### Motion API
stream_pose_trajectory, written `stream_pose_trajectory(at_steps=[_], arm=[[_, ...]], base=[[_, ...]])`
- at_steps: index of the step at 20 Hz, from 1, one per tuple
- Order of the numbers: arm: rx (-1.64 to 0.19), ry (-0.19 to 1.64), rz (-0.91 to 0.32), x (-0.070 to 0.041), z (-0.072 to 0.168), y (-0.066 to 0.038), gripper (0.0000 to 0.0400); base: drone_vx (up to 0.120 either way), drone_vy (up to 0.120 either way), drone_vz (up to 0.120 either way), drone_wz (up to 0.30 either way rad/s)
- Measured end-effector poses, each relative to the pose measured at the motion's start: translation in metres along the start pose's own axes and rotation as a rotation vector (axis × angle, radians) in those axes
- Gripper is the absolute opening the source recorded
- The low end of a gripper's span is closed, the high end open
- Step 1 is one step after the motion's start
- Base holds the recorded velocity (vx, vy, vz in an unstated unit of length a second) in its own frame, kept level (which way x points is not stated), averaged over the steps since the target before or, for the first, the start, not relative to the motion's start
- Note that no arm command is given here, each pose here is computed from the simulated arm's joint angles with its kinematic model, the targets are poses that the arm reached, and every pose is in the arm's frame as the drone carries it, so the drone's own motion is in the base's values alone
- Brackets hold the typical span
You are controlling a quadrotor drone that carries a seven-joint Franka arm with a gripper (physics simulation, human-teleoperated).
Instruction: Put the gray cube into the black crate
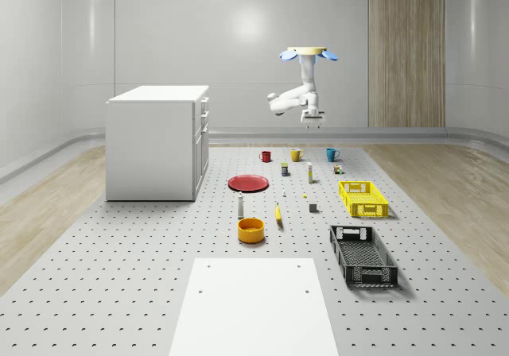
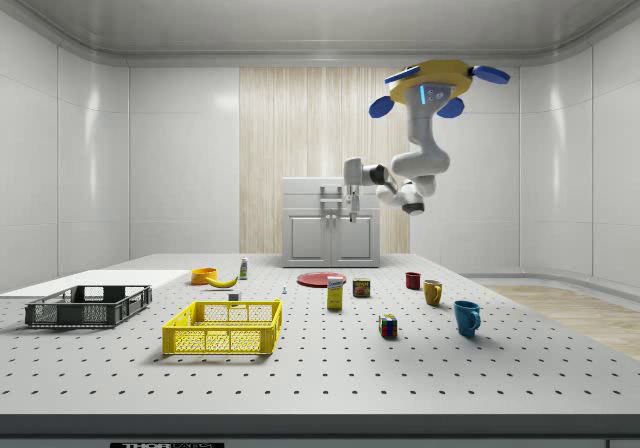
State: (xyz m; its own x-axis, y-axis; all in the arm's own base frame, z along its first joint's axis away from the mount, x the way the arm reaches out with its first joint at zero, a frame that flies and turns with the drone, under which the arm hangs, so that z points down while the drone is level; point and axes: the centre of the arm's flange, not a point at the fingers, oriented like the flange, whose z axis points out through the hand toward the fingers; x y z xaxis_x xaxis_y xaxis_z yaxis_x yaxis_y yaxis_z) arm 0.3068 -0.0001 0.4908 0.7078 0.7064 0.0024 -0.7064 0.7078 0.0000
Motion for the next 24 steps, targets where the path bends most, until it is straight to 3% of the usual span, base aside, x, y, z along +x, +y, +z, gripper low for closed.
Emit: stream_pose_trajectory(at_steps=[7,13,24], arm=[[0.0,0.0,0.0,0.0,0.0,0.0,0.04],[0.0,0.0,0.0,0.0,0.0,0.0,0.04],[0.0,0.0,0.0,0.0,0.0,0.0,0.04]], base=[[0.12,-0.006,-0.091,0.0],[0.12,-0.113,-0.113,0.0],[0.12,0.0,0.0,0.0]])
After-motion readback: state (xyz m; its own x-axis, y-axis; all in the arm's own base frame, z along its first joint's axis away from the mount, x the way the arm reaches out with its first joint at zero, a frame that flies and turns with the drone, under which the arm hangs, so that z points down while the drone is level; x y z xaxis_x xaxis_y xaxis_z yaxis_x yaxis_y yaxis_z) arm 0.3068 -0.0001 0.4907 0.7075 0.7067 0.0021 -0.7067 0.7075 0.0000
